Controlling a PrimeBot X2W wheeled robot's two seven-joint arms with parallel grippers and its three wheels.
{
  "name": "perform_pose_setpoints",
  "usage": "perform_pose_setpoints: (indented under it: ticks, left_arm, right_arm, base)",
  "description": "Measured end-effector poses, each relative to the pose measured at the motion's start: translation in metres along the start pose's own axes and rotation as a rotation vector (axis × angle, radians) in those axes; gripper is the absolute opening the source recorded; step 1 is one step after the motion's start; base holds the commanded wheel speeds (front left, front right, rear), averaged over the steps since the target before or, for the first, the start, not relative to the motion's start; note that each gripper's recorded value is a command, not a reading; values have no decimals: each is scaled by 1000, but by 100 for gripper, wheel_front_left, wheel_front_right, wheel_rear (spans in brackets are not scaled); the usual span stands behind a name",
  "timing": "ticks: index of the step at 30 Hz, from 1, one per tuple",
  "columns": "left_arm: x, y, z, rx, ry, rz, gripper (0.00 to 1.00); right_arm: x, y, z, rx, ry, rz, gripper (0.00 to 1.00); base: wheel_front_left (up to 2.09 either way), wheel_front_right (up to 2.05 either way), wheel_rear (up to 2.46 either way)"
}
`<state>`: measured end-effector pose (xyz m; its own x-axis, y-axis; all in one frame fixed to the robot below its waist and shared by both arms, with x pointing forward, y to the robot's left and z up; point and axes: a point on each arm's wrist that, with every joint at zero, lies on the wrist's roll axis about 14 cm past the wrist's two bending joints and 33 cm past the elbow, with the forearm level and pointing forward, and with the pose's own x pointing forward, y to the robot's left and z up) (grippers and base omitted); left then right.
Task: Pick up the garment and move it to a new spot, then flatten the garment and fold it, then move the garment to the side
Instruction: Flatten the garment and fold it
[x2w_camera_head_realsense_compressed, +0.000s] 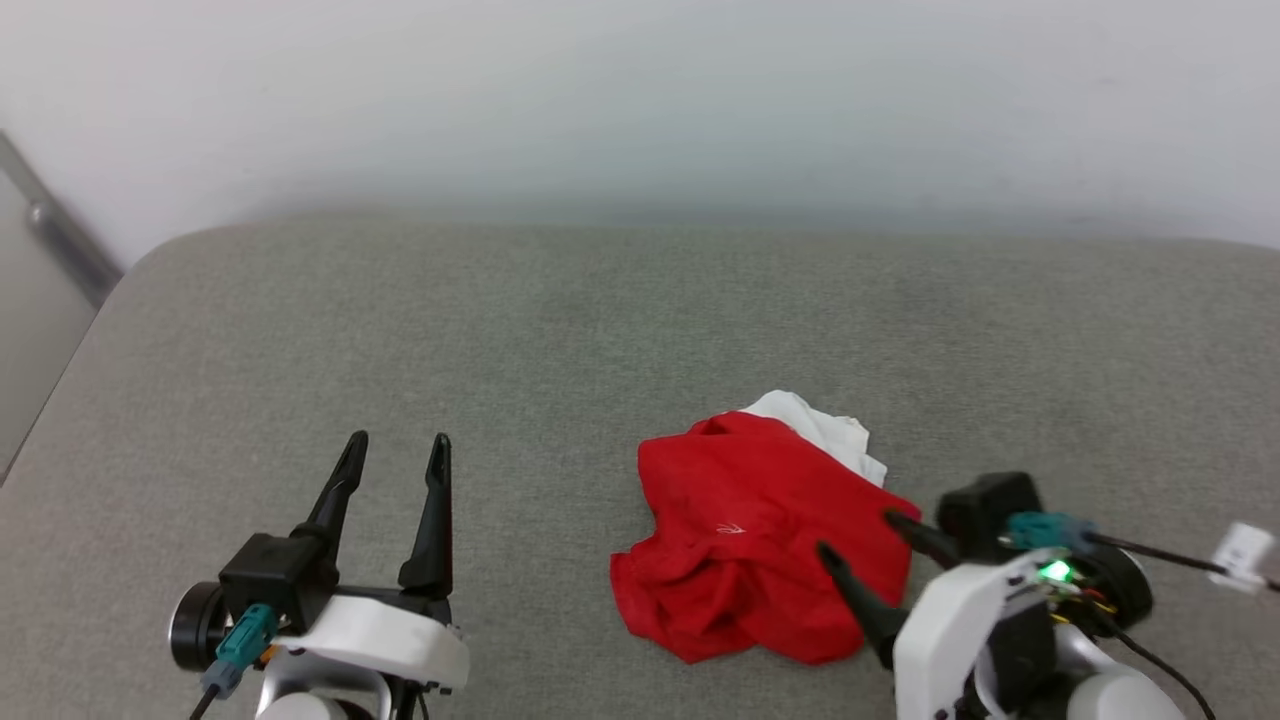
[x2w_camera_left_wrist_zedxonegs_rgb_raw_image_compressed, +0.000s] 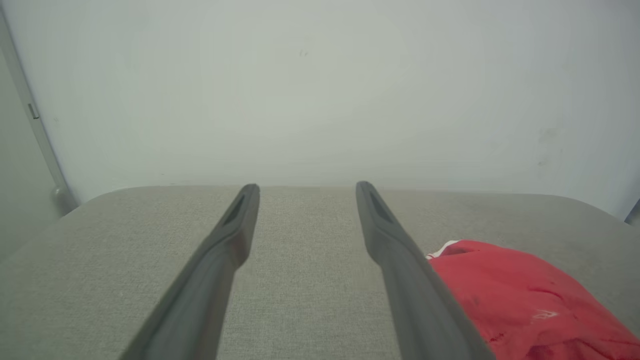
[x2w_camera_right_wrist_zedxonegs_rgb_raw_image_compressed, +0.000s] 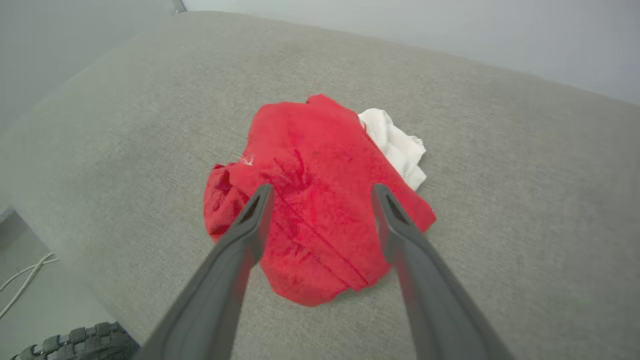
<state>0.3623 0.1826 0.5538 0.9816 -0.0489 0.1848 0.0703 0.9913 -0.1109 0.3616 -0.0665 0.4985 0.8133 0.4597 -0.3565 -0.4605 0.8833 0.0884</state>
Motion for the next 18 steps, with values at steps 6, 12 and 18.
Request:
perform_pose_setpoints:
  ticks: [6, 12, 18]
  left_arm:
    - [7, 0, -1, -13, -4, 2, 100]
    - [16, 15, -9, -26, 11, 46, 100]
    - [15, 26, -13, -19, 18, 79, 100]
  right_arm:
    - [23, 39, -15, -131, 191, 191, 100]
    - [56, 51, -41, -255, 368, 301, 100]
    - [68, 54, -44, -240, 375, 324, 0]
  base:
    - [0, 0, 0]
    - [0, 0, 0]
    - [0, 0, 0]
